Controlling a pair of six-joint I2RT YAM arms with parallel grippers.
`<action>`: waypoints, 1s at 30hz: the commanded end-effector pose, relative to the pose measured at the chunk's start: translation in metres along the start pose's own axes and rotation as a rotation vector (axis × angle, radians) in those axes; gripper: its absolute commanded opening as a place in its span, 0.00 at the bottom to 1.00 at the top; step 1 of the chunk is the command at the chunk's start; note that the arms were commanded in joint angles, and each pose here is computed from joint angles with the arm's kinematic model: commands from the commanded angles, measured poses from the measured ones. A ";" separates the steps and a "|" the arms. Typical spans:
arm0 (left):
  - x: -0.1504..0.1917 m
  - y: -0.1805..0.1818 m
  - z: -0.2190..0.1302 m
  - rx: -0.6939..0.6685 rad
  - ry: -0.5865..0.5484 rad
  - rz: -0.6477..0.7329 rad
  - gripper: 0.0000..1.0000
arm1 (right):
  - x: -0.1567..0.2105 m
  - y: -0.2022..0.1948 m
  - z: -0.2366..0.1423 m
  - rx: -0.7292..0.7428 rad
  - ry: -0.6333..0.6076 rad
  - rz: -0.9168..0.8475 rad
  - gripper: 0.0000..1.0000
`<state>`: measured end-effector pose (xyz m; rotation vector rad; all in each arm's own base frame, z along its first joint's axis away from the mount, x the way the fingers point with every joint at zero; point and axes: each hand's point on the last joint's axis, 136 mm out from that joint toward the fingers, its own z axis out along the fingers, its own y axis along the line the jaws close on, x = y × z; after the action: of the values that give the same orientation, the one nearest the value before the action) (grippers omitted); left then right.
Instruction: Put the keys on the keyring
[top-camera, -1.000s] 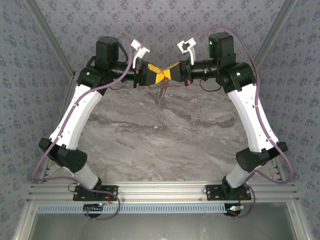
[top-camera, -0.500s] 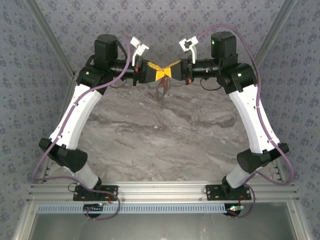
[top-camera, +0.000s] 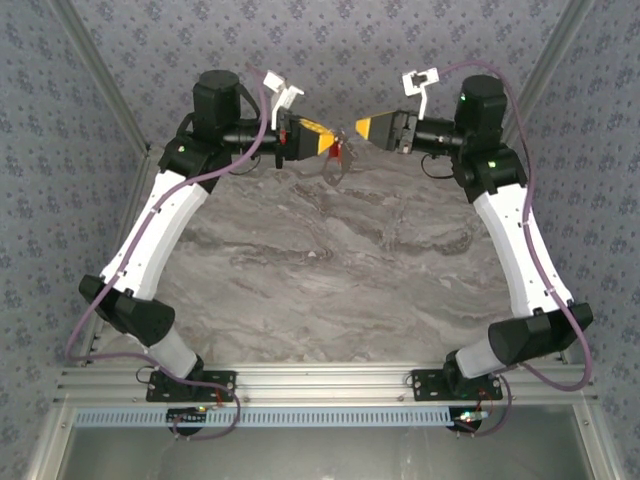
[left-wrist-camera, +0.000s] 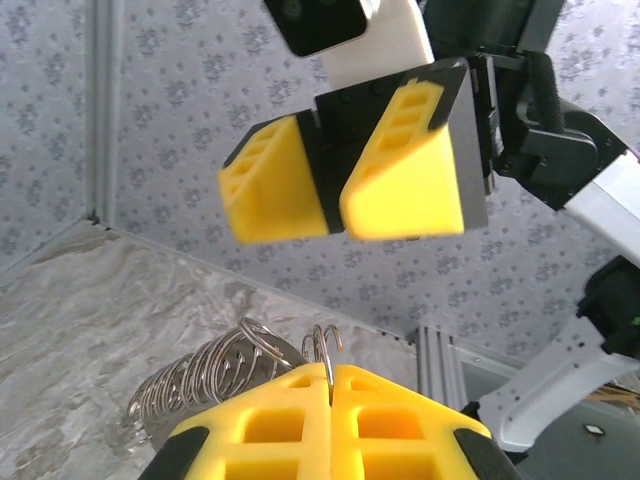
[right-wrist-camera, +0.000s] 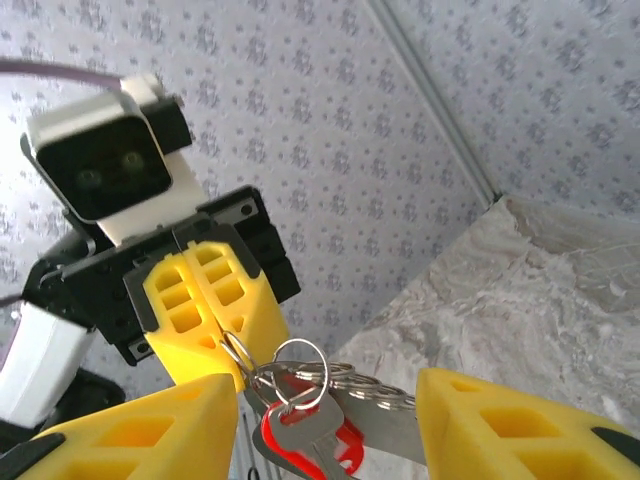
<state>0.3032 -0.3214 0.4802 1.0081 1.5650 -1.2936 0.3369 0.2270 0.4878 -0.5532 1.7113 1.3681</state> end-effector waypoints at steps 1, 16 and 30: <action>-0.023 -0.012 -0.012 -0.041 -0.088 0.101 0.00 | -0.017 0.031 -0.008 -0.082 -0.076 -0.022 0.53; -0.032 -0.009 -0.014 -0.067 -0.149 0.112 0.00 | 0.016 0.026 0.026 -0.108 -0.025 0.048 0.61; -0.035 -0.012 -0.015 -0.058 -0.161 0.119 0.00 | 0.045 -0.001 0.040 0.031 0.023 0.039 0.57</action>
<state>0.3172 -0.3172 0.4935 0.9093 1.4884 -1.2206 0.3233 0.2743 0.4564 -0.5410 1.7476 1.4305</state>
